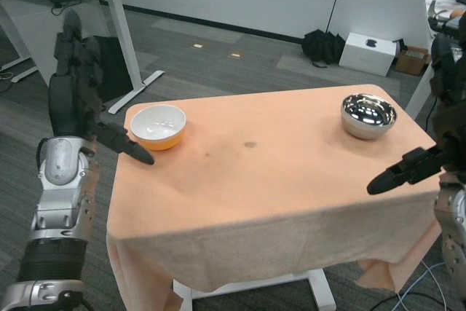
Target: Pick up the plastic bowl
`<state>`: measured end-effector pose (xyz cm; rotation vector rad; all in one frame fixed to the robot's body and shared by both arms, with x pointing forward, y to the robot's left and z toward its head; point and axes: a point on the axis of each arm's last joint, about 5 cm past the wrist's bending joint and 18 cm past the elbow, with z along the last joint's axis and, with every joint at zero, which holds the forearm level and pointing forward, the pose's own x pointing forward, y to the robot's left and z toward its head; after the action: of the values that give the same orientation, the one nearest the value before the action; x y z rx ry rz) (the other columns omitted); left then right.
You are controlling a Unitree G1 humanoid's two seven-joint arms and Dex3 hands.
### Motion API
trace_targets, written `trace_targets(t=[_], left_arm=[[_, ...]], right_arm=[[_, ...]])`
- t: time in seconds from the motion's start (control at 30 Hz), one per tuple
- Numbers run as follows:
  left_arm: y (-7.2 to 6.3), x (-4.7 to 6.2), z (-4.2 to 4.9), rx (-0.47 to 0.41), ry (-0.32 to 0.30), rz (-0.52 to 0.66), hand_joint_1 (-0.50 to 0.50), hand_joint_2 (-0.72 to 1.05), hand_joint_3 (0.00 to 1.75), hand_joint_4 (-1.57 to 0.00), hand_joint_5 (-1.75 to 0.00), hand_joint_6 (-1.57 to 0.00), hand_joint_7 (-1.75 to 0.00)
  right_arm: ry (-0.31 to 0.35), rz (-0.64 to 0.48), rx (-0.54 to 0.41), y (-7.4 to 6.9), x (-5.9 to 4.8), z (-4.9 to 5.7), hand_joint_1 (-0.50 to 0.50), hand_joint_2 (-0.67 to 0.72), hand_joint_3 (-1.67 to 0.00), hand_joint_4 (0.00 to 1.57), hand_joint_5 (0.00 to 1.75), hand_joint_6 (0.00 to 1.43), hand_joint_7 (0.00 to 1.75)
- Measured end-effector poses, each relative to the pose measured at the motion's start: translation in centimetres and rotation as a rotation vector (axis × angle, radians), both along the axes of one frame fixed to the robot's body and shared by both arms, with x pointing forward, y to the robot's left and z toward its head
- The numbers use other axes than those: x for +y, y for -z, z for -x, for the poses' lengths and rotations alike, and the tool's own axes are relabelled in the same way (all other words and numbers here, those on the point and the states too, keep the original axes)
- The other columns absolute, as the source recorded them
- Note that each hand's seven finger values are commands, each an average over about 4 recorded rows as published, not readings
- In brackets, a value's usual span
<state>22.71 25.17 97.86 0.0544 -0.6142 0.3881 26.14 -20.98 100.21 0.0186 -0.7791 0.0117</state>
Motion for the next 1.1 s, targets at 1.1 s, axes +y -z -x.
trace_targets(t=[1.1], left_arm=[[3.4, 0.5, -7.92, 0.487, 0.405, 0.180, -0.50, -0.55, 0.09, 0.00, 0.00, 0.00, 0.00]], right_arm=[[-0.069, 0.025, 0.088, 1.7, 1.3, -0.3, -0.46, 0.53, 0.00, 0.00, 0.00, 0.00, 0.00]])
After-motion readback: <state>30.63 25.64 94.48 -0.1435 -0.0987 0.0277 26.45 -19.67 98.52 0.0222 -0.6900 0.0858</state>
